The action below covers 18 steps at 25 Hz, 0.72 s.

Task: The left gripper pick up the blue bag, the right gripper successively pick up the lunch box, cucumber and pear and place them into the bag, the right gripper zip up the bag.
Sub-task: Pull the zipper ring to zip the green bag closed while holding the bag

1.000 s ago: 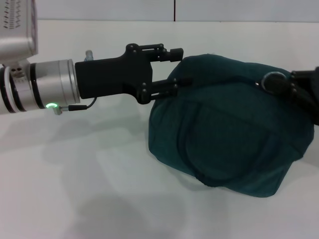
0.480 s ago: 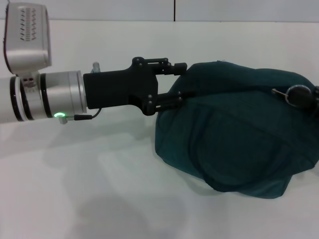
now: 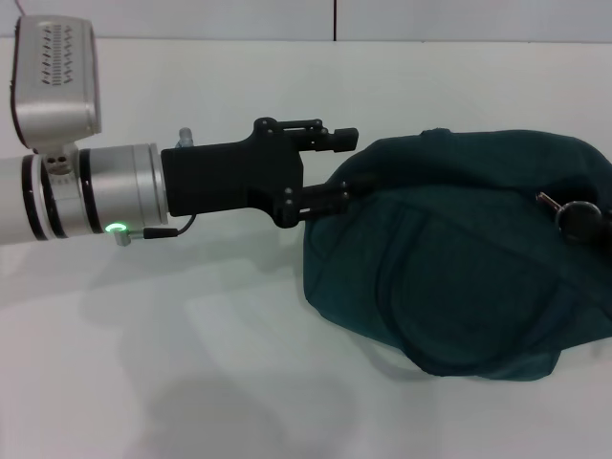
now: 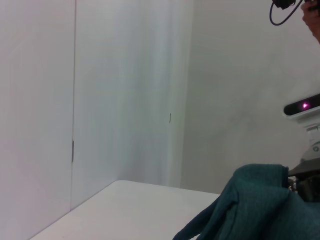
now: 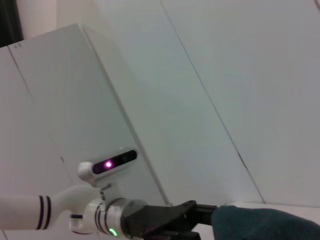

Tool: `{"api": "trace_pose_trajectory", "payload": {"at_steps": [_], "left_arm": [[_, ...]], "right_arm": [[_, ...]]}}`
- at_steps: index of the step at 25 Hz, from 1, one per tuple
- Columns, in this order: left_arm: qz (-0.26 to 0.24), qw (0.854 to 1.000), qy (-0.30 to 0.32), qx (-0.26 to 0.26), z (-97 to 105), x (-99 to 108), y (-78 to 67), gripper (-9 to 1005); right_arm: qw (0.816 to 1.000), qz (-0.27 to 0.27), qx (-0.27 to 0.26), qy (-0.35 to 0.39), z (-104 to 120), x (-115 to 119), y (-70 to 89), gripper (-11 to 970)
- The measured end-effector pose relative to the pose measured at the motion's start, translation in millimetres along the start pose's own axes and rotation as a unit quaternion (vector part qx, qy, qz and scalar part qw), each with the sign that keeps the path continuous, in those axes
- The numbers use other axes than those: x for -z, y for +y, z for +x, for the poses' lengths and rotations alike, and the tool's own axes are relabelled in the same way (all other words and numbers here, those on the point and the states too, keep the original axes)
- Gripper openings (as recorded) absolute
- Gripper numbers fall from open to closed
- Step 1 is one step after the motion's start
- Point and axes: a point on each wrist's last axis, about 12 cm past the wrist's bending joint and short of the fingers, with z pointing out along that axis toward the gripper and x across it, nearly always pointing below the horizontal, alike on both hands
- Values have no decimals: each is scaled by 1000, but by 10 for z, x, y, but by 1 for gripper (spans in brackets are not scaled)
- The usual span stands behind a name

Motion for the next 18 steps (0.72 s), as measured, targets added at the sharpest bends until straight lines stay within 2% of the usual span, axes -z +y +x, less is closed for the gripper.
{"api": "trace_pose_trajectory", "payload": {"at_steps": [5, 13, 18], "left_arm": [[0, 1000, 0, 1, 4, 4, -2, 517], [-2, 1000, -2, 2, 2, 7, -1, 511], [12, 1000, -9, 1, -32, -10, -17, 506]], "right_arm": [[1000, -4, 3, -7, -32, 86, 27, 6], [999, 28, 12, -36, -100, 372, 53, 7], [999, 40, 9, -25, -62, 309, 8, 7]]}}
